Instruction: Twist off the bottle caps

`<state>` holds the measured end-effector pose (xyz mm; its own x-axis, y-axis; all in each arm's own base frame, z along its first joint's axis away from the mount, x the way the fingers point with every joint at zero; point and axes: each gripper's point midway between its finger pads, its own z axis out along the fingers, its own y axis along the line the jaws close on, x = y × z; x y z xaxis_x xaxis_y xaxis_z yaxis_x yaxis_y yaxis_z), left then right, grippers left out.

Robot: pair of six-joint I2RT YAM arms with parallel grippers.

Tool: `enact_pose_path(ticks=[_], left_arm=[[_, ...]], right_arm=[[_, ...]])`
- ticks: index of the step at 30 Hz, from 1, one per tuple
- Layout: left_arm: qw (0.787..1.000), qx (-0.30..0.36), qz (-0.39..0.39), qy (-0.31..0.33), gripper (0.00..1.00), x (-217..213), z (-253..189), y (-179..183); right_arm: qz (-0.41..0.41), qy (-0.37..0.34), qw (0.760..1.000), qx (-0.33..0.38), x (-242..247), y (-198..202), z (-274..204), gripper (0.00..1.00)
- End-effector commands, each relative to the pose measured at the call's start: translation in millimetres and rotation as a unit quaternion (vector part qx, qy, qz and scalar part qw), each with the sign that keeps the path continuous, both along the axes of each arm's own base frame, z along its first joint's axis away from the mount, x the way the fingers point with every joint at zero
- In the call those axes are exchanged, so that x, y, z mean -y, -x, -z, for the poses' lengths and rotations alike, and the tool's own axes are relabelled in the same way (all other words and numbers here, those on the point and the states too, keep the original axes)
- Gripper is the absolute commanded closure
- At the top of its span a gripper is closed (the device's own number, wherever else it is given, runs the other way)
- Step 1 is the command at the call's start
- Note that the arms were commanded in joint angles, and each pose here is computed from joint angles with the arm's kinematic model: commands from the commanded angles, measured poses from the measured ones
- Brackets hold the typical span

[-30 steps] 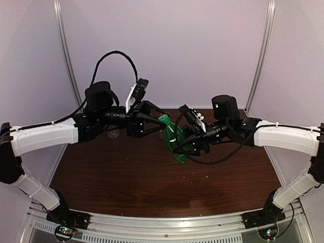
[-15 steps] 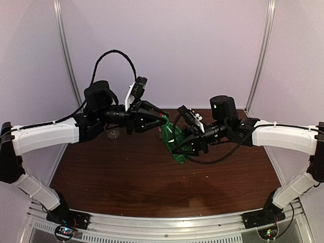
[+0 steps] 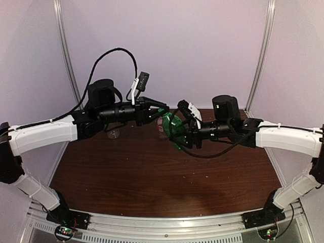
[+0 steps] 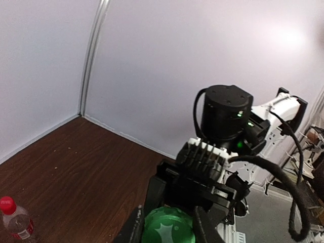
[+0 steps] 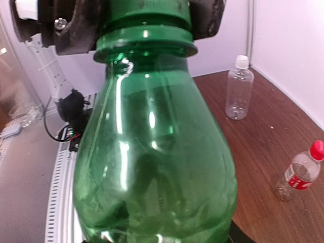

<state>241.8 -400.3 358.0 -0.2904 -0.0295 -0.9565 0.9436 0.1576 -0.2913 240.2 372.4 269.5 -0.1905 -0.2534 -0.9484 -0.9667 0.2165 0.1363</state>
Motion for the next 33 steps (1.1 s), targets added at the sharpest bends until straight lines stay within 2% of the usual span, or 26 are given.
enact_pose_path(ticks=[1,6,13,18,22,26,33], left_arm=[[0.983,-0.065,-0.171,-0.019,0.96,-18,5,-44],[0.972,-0.079,-0.219,-0.027,0.93,-18,10,-53],[0.975,-0.068,-0.210,-0.026,0.76,-15,8,-52],[0.985,-0.026,-0.167,-0.020,0.48,-13,0,-38],[0.990,0.011,-0.136,-0.025,0.32,-19,-7,-26],[0.993,0.041,-0.104,-0.041,0.23,-25,-8,-15],[0.994,0.099,0.029,-0.031,0.18,-28,-17,30]], right_arm=[[0.179,0.018,0.982,0.056,24,-50,-6,0.64],[0.245,0.037,0.965,0.084,26,-58,1,0.64],[0.232,0.049,0.967,0.089,21,-51,6,0.62],[0.182,0.049,0.978,0.086,13,-36,6,0.60],[0.147,0.046,0.985,0.077,11,-27,5,0.59],[0.088,0.030,0.994,0.063,7,-11,0,0.58],[-0.036,0.015,0.998,0.040,-2,26,-7,0.55]])
